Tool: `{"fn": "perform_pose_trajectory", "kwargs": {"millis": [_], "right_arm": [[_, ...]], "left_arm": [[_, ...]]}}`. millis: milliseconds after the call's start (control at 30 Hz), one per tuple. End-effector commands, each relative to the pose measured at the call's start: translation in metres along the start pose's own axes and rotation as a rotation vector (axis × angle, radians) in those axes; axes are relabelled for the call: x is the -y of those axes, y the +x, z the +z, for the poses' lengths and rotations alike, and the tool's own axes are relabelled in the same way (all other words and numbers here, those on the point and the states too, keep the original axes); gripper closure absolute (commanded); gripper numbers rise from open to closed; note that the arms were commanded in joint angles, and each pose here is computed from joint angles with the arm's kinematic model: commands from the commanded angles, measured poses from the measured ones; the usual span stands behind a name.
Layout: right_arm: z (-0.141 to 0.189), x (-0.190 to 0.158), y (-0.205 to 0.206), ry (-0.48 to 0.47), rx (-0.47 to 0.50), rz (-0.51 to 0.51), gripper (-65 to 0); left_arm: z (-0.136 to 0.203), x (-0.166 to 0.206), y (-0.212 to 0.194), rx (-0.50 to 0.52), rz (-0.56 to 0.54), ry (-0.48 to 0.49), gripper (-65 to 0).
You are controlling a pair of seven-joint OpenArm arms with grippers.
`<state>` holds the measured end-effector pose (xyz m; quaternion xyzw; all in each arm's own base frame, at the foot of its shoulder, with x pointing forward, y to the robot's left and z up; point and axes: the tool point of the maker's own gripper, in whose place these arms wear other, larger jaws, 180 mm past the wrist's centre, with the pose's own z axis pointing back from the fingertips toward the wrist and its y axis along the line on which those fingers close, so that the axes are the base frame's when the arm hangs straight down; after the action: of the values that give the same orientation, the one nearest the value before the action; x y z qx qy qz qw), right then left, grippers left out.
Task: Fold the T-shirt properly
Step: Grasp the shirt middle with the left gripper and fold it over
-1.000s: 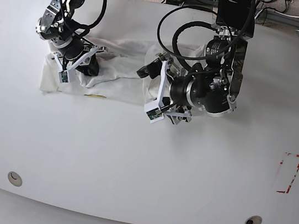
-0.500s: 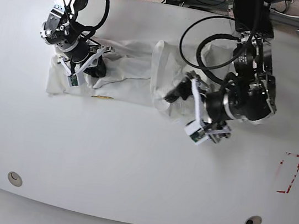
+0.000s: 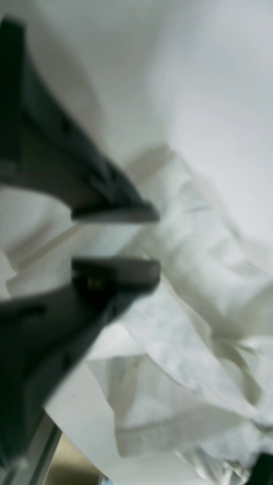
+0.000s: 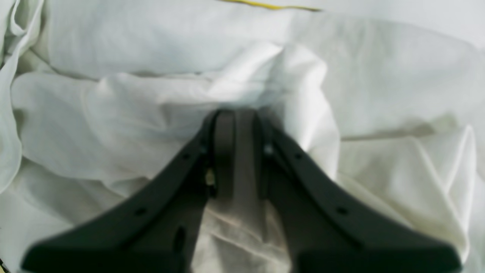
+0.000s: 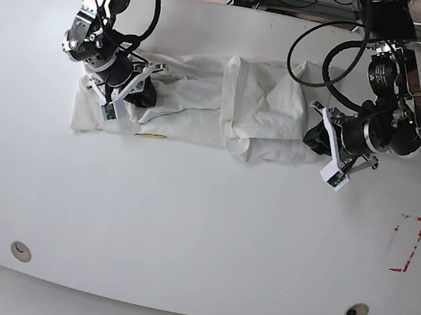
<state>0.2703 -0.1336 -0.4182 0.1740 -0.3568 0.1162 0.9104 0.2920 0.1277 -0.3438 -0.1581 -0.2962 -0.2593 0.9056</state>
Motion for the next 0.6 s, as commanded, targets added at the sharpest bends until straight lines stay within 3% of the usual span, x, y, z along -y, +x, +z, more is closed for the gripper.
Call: {"fn": "perform_pose_trajectory", "kwargs": {"millis": [0,267,567], "right_arm": [[0.002,0.002,0.002,-0.007,-0.003,0.012,-9.4],[0.002,0.002,0.001,-0.007,-0.004,0.011,-9.4],[0.002,0.002,0.001,-0.007,-0.004,0.011,-9.4]], "left_arm": [[-0.001,-0.004,0.002,0.014,0.006,-0.006,0.0],[-0.017,0.007,-0.014,-0.017,0.046,-0.069,0.0],[-0.044,0.075,-0.005,-0.082,-0.147,-0.233,0.0]]}}
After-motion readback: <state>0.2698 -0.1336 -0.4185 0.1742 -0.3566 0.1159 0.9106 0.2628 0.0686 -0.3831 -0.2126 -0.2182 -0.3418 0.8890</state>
